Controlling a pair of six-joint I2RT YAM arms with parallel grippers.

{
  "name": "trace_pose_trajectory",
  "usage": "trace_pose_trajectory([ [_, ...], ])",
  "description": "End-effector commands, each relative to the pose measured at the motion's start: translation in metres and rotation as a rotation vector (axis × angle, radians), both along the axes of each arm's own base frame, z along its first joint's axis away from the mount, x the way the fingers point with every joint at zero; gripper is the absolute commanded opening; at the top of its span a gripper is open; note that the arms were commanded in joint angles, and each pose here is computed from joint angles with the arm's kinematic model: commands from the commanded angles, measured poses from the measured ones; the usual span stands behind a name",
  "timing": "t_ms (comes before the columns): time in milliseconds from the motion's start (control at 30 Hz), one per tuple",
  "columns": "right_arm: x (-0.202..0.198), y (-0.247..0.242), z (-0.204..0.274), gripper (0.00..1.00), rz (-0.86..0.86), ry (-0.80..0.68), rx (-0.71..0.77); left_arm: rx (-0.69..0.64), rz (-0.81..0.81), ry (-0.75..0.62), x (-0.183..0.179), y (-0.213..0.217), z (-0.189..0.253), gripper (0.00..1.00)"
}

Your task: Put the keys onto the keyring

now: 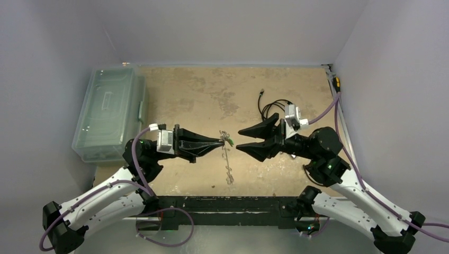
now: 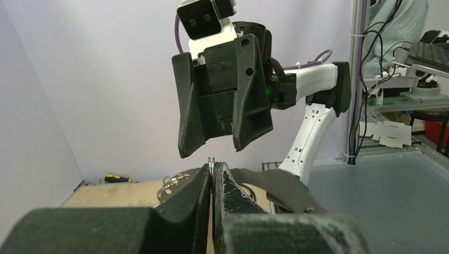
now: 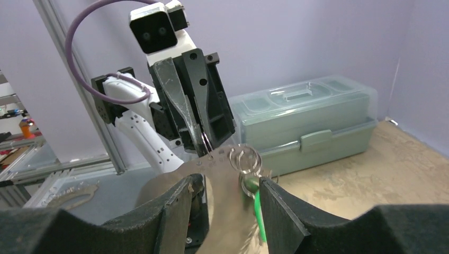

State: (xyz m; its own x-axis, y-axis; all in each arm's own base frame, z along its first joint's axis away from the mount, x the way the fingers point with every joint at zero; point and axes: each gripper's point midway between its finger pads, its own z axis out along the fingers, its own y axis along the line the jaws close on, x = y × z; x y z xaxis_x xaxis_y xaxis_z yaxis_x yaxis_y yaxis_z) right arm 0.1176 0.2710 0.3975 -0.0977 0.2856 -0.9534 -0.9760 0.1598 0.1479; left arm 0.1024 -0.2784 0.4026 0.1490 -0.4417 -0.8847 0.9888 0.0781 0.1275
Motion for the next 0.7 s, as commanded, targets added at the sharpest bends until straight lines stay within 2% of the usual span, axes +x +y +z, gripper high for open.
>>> trace_pose_trajectory([
  [0,-0.010,0.003,0.024,0.54,0.063,-0.026,0.030,-0.075,0.064,-0.008,0.010,0.006,0.015,0.00],
  [133,0.002,0.006,0.024,0.52,0.010,0.074,0.032,-0.074,0.142,0.031,0.029,0.004,0.008,0.00],
  [367,-0.008,0.020,0.013,0.47,0.024,0.165,0.028,-0.106,0.189,0.086,0.045,0.002,0.004,0.00],
  [500,-0.012,0.025,0.005,0.53,0.029,0.196,0.019,-0.111,0.257,0.101,0.058,0.005,0.002,0.00],
  [567,-0.002,0.022,0.001,0.53,-0.032,0.221,0.019,-0.115,0.273,0.100,0.060,0.007,0.002,0.00],
  [667,0.031,0.010,-0.012,0.53,-0.233,0.287,0.008,-0.114,0.281,0.104,0.061,0.007,0.000,0.00],
])
